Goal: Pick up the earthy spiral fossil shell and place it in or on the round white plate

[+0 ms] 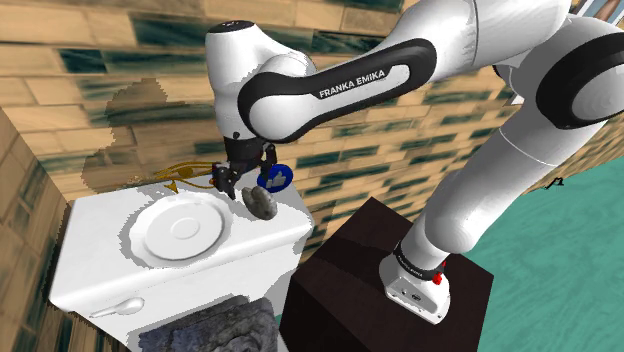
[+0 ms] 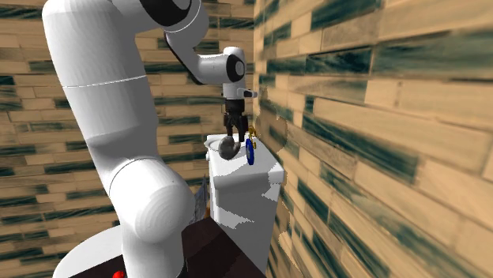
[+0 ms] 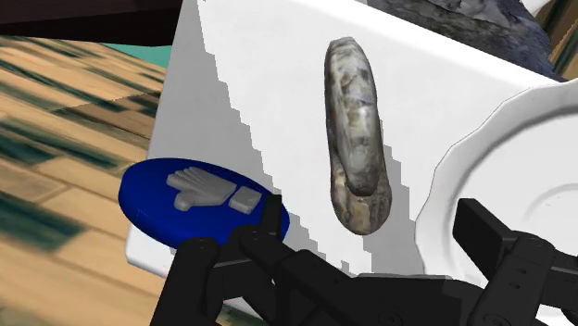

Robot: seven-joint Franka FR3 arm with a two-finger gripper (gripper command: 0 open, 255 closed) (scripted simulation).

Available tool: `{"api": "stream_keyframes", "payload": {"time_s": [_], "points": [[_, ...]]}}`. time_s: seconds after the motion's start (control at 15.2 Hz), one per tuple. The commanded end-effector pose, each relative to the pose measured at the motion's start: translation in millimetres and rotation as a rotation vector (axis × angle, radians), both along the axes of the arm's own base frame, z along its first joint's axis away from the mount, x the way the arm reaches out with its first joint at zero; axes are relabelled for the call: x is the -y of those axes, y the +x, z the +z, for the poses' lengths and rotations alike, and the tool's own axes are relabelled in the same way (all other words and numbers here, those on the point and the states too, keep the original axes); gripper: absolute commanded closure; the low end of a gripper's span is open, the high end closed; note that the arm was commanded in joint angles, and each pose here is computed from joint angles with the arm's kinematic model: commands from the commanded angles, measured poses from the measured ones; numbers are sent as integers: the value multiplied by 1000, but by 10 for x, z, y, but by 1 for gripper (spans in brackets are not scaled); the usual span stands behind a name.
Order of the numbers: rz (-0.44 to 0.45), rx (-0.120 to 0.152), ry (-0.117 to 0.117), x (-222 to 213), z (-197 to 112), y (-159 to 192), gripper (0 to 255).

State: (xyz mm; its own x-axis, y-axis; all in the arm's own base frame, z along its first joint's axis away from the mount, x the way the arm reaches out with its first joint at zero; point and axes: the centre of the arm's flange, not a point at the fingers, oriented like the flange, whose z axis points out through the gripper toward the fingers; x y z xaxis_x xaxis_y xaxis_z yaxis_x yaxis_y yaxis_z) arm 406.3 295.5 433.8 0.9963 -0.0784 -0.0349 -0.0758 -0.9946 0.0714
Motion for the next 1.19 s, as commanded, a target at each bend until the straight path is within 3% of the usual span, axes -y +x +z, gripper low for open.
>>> {"api": "stream_keyframes", "payload": {"time_s": [0.0, 0.26, 0.73, 0.79, 1.12], "points": [[0, 1, 0, -9, -108, -8, 0], [0, 1, 0, 4, -297, -15, 0], [0, 1, 0, 4, -297, -15, 0], [0, 1, 0, 4, -297, -15, 255], [0, 1, 0, -18, -306, -16, 255]]}}
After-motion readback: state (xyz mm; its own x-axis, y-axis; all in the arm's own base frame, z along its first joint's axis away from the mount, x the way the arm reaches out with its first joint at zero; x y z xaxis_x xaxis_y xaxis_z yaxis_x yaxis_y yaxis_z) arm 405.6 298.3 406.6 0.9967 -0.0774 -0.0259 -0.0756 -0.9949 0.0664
